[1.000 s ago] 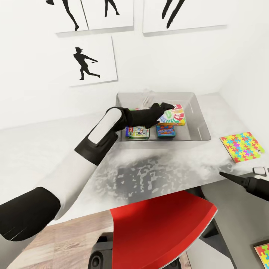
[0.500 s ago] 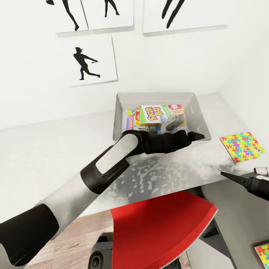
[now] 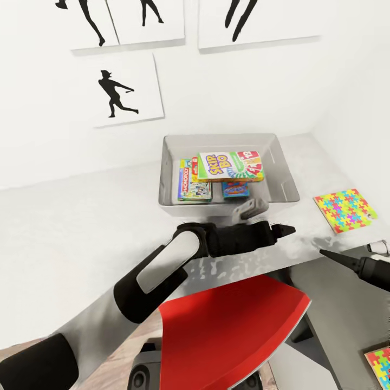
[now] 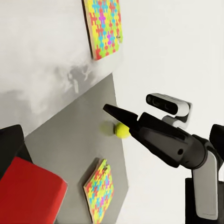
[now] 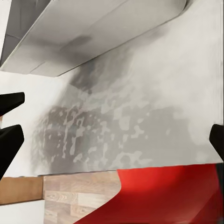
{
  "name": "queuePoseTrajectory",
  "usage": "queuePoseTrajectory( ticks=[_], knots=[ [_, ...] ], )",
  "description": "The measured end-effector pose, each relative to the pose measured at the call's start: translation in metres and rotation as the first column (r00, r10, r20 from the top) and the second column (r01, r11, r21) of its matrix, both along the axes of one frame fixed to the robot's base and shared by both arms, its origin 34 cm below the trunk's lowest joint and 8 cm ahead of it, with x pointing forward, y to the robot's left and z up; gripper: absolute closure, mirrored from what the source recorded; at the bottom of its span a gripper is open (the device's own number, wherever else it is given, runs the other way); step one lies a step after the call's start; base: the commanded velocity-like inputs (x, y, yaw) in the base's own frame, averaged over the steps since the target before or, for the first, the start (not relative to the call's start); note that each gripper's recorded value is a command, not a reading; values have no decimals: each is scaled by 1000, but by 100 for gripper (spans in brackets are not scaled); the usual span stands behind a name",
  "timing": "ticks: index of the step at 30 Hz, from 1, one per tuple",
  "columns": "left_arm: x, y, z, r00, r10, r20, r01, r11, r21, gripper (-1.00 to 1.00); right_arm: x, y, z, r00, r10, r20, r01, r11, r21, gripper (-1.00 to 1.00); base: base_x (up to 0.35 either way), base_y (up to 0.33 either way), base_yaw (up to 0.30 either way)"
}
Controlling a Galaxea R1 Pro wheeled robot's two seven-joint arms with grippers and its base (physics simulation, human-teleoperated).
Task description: Put all the toys in the child's room - the three board games (two on the bed and one on the table), the two jigsaw puzzles on the table, and the tennis ball on the table - inside the toy box on the table in the child's room.
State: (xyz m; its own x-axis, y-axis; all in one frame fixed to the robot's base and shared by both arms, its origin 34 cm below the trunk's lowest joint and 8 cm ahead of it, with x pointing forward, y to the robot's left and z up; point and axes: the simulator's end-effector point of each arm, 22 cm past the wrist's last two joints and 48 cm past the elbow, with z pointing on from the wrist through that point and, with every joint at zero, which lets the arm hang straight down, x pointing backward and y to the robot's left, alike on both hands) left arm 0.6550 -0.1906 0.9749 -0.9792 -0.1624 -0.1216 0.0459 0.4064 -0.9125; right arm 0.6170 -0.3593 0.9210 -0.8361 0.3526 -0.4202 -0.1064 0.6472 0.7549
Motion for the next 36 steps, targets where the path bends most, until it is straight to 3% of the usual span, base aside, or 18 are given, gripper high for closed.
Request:
queuePoseTrajectory(
  ticks=[17,25,36],
  knots=[
    [-2,3,2,1000,16,27,-17,1000,13,-100,0,3,3,1000,4,5,-4,1000,4,-100,0,0,-213],
    [-2,4,1,999,20,27,-21,1000,15,-100,1,2,4,1000,2,7,-2,1000,4,-100,-58,0,-60],
    [-2,4,3,999,22,28,-22,1000,11,-100,1,2,4,1000,1,7,-1,1000,3,-100,-234,0,-12]
  ],
)
